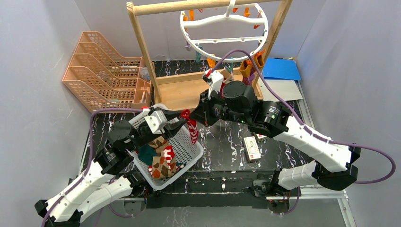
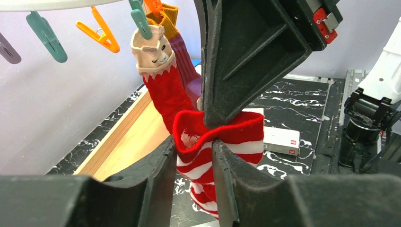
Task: Clip the socks to the hanger
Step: Pick up the sock from the bin.
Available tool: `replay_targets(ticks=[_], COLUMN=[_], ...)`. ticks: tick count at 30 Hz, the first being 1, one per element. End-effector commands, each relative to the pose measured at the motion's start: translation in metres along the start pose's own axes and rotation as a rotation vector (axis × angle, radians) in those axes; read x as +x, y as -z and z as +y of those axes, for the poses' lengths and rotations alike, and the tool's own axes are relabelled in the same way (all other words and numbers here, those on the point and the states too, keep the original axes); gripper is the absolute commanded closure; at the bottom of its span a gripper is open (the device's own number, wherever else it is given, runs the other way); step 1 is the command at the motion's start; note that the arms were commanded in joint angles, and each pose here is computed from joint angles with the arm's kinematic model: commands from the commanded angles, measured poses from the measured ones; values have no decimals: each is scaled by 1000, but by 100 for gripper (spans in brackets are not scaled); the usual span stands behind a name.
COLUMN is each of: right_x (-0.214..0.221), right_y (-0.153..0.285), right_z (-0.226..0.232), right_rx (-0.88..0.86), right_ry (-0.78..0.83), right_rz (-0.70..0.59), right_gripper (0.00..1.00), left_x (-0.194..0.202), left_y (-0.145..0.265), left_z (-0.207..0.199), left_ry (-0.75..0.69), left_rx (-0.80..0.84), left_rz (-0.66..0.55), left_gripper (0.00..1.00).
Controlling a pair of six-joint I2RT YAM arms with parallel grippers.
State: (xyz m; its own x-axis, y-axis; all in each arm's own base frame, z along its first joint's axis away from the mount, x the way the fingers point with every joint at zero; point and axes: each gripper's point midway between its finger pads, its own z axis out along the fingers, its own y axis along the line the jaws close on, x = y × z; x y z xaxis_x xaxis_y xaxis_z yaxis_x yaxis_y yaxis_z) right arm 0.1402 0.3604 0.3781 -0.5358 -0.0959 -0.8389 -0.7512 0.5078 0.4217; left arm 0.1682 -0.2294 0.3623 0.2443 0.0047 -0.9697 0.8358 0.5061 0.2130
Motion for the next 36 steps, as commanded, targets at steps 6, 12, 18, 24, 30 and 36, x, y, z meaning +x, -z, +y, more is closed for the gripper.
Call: replay_targets(ticks=[6,12,18,24,30,36], right_x=[-19,-22,-25,-42,-80,-128], right_y=[8,15,20,41,70,88], right_z=[6,-35,-27,-26,-34,-57], right_rx=[-22,212,161,169,243,439], right_ry=[8,-18,-9,41,107,173], right_rz=[-77,-98,-119,-165,-311,-478], right_gripper=[99,99,96,46,39,39], left_x=[-15,-13,-7,2,-8,-22], left_y=[1,5,0,-5,-8,-20], left_z=[1,5,7,16,32,56], left_ry=[-14,-22,-22,-42,-89,-109], left_rx=[-2,-27,-31,-75,-142,-253], left_rz=[-47,-38,-15,17,7,-38], left_gripper=[84,97,100,100,100,100])
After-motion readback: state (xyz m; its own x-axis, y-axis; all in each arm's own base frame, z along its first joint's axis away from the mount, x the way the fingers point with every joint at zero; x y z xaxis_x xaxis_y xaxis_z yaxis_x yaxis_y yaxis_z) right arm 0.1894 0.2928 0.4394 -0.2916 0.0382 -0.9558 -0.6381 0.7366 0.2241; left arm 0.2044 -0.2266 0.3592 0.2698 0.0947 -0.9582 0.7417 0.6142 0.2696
